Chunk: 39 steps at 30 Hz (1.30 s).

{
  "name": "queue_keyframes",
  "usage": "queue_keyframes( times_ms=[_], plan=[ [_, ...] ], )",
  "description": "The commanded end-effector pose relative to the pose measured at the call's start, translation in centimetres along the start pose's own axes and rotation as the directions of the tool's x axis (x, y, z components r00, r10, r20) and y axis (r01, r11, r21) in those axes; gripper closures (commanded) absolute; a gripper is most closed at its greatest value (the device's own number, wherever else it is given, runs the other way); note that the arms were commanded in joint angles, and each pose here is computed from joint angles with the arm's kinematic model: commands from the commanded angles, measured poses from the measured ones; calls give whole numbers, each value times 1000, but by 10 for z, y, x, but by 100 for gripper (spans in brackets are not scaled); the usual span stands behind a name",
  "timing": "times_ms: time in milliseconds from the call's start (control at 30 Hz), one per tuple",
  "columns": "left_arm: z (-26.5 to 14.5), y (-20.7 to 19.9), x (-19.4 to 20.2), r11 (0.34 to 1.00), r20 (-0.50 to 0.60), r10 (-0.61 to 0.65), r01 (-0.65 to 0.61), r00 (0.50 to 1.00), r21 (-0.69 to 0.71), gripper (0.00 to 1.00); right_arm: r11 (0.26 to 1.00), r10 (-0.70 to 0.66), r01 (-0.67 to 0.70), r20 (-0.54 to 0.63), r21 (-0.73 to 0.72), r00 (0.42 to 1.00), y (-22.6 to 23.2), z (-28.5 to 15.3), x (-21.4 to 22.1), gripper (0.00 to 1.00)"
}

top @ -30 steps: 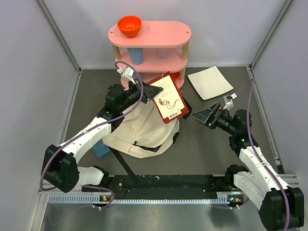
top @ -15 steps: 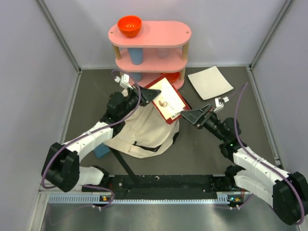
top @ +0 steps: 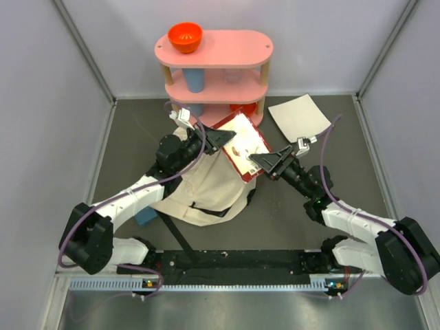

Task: Pack the student bag
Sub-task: Pick up the book from the center of the board, then place the book in the student bag.

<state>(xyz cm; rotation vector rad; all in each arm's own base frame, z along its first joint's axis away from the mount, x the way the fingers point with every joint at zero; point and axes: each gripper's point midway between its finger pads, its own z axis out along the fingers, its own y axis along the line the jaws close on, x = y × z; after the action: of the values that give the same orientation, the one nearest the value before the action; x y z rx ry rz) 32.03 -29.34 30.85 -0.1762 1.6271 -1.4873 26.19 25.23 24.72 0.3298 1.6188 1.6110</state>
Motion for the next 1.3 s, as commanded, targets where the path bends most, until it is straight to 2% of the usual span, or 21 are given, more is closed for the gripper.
queue_keyframes(
  times_ms=[0, 67, 100, 133, 200, 300, 333, 367, 400, 433, 467, 500, 533, 567, 633, 667, 833, 967, 1133, 1200, 1267],
  plan=[
    [1, -23, -15, 996, 70, 13, -19, 997, 88, 100, 988, -5, 12, 42, -154, 999, 45, 9, -5, 40],
    [1, -20, -14, 997, 67, 14, -19, 998, 79, 100, 989, -7, 15, 50, -150, 999, 43, 7, -6, 61],
    [1, -20, -14, 997, 66, 20, -25, 998, 79, 100, 989, -7, 15, 50, -149, 999, 43, 7, -5, 79],
    [1, -19, -14, 997, 65, 25, -29, 998, 76, 100, 989, -8, 17, 61, -148, 998, 45, 5, -7, 88],
    [4, -19, -9, 995, 27, 63, -65, 998, 76, 67, 993, -25, 31, 50, -111, 998, 39, 5, -5, 100],
    [7, -10, 0, 988, -51, 154, -152, 987, 26, 31, 994, -83, 89, 89, -64, 993, 42, -1, -14, 100],
    [6, -5, 4, 984, -84, 180, -180, 980, 8, 15, 994, -96, 91, 102, 52, 990, 20, -3, -17, 100],
    [5, -2, 6, 978, -105, 207, -209, 973, -7, 3, 988, -148, 140, 143, 64, 979, 29, -12, -27, 100],
    [4, -1, 6, 958, -118, 284, -287, 951, -7, 1, 980, -168, 149, 152, 131, 974, 19, -18, -31, 100],
    [-2, 20, 17, 949, -197, 283, -304, 939, -84, 1, 950, -223, 174, 177, 259, 959, 0, -28, -40, 100],
    [-2, 21, 16, 934, -223, 315, -344, 923, -102, 1, 941, -245, 181, 208, 288, 947, 4, -40, -48, 100],
    [-5, 35, 21, 892, -275, 390, -434, 879, -122, 1, 925, -265, 181, 226, 333, 937, 0, -49, -54, 100],
    [-15, 49, 41, 866, -373, 389, -473, 842, -165, 1, 873, -309, 175, 239, 455, 921, -21, -64, -62, 100],
    [-18, 61, 38, 816, -390, 423, -531, 818, -228, 1, 852, -328, 167, 257, 496, 909, -25, -74, -68, 100],
    [-29, 71, 63, 733, -493, 495, -648, 716, -206, 1, 812, -373, 136, 325, 568, 869, -29, -98, -84, 100],
    [-30, 75, 64, 690, -505, 519, -687, 690, -229, 1, 775, -389, 119, 318, 621, 865, -39, -112, -85, 100],
    [-38, 88, 114, 617, -643, 543, -776, 540, -130, 2, 712, -458, 64, 392, 700, 798, -37, -154, -105, 100],
    [-38, 93, 141, 572, -701, 562, -819, 439, -55, 2, 687, -484, 64, 389, 724, 784, -36, -166, -109, 100],
    [-36, 105, 146, 525, -736, 547, -848, 398, -68, 4, 695, -463, 65, 376, 716, 803, -35, -164, -104, 100],
    [-34, 109, 146, 511, -759, 522, -855, 389, -87, 11, 698, -452, 65, 369, 713, 812, -37, -161, -101, 100],
    [-30, 111, 144, 497, -763, 519, -862, 386, -99, 27, 695, -449, 66, 361, 716, 817, -39, -161, -100, 100]
  ],
)
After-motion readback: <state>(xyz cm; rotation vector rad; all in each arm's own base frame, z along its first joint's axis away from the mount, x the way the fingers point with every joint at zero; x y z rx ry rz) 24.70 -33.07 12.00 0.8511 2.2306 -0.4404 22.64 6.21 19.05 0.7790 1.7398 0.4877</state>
